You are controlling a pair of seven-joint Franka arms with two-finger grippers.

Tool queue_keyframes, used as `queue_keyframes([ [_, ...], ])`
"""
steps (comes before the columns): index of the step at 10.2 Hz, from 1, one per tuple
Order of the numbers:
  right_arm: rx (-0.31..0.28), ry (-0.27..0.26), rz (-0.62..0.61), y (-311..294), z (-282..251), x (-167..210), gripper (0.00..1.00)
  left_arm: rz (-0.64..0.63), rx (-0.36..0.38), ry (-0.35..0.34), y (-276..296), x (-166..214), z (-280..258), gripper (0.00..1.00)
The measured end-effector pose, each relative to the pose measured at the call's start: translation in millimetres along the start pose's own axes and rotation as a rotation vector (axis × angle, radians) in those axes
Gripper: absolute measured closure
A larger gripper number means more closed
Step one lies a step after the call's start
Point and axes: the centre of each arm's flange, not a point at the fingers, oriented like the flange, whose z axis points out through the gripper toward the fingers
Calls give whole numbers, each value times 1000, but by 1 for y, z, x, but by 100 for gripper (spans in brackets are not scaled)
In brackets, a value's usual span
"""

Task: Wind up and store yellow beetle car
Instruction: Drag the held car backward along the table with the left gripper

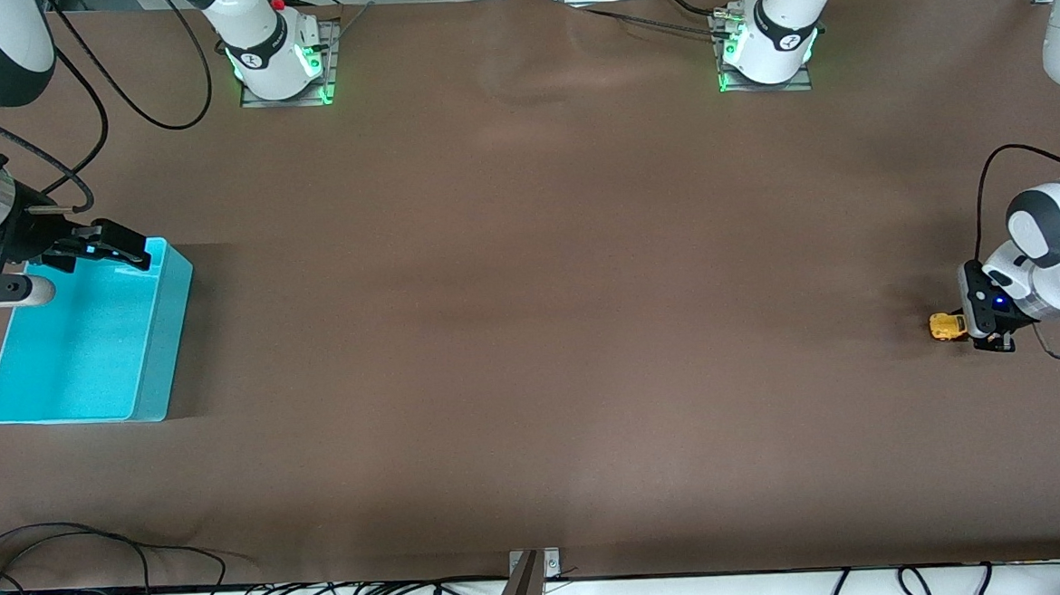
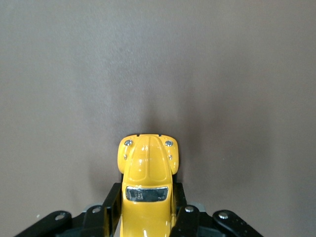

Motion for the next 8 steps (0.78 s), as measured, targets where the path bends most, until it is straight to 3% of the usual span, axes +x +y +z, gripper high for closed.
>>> queue_keyframes([
  [8, 0, 1, 0, 0, 0, 0, 0, -11, 4, -1, 1, -8, 0, 55],
])
